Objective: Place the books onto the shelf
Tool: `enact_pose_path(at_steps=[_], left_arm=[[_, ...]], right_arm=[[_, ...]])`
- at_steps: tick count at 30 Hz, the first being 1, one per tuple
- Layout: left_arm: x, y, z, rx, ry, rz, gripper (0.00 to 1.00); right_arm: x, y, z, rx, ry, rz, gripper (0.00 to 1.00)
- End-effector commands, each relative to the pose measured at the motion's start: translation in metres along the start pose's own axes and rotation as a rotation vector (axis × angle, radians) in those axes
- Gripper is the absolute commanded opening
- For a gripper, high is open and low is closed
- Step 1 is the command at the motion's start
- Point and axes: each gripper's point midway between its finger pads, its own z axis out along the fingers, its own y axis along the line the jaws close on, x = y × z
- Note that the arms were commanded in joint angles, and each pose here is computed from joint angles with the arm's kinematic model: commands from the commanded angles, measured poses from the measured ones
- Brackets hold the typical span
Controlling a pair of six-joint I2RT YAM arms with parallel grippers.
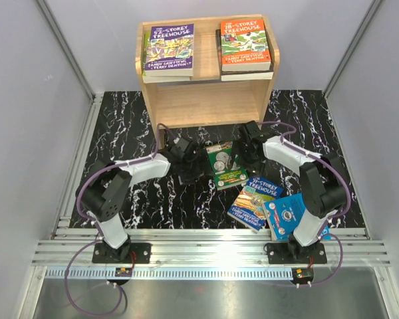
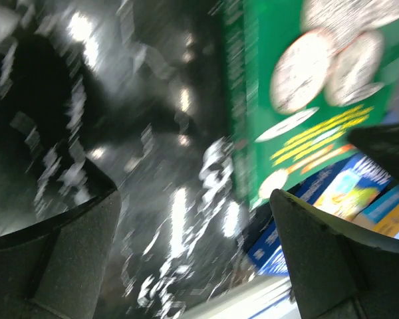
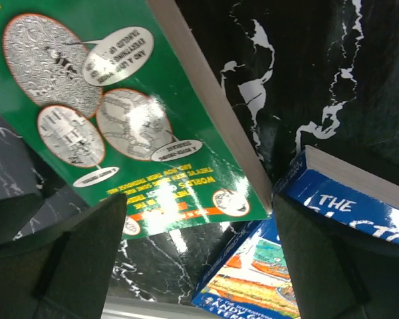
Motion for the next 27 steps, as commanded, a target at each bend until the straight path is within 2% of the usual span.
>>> enact_pose_path(at_steps=[1, 6, 9, 13, 17, 21, 23, 25, 26, 27], left_arm=[[-0.015, -0.03, 0.01, 0.079, -0.015, 0.008, 0.99], [-0.013, -0.026, 0.029, 0.059, 0.012, -0.021, 0.99], [-0.009, -0.022, 0.04, 0.051, 0.04, -0.04, 0.99], [-0.005, -0.025, 0.048, 0.068, 0.059, -0.053, 0.99], [0.003, -0.039, 0.053, 0.156, 0.113, -0.057, 0.99], [0.011, -0.056, 0.054, 0.226, 0.15, -0.046, 0.99], [0.016, -0.06, 0.053, 0.252, 0.164, -0.05, 0.99], [0.019, -0.061, 0.05, 0.277, 0.166, -0.055, 0.99], [0.02, -0.065, 0.044, 0.296, 0.165, -0.061, 0.99], [0.021, -0.066, 0.042, 0.305, 0.163, -0.063, 0.99]], right_arm=[[-0.028, -0.001, 0.008, 0.037, -0.089, -0.02, 0.98], [-0.024, -0.01, 0.027, 0.068, -0.075, -0.035, 0.99], [-0.014, 0.003, 0.041, -0.018, -0.03, -0.035, 0.98], [0.0, 0.02, 0.054, -0.137, 0.021, -0.024, 0.9], [0.011, 0.032, 0.048, -0.24, 0.044, -0.026, 0.87], [0.012, 0.05, 0.022, -0.369, 0.012, -0.043, 0.8], [0.014, 0.061, 0.001, -0.459, -0.008, -0.05, 0.7], [0.017, 0.064, -0.01, -0.493, -0.014, -0.047, 0.54], [0.018, 0.069, -0.023, -0.533, -0.027, -0.057, 0.49], [0.019, 0.069, -0.028, -0.544, -0.034, -0.063, 0.38]])
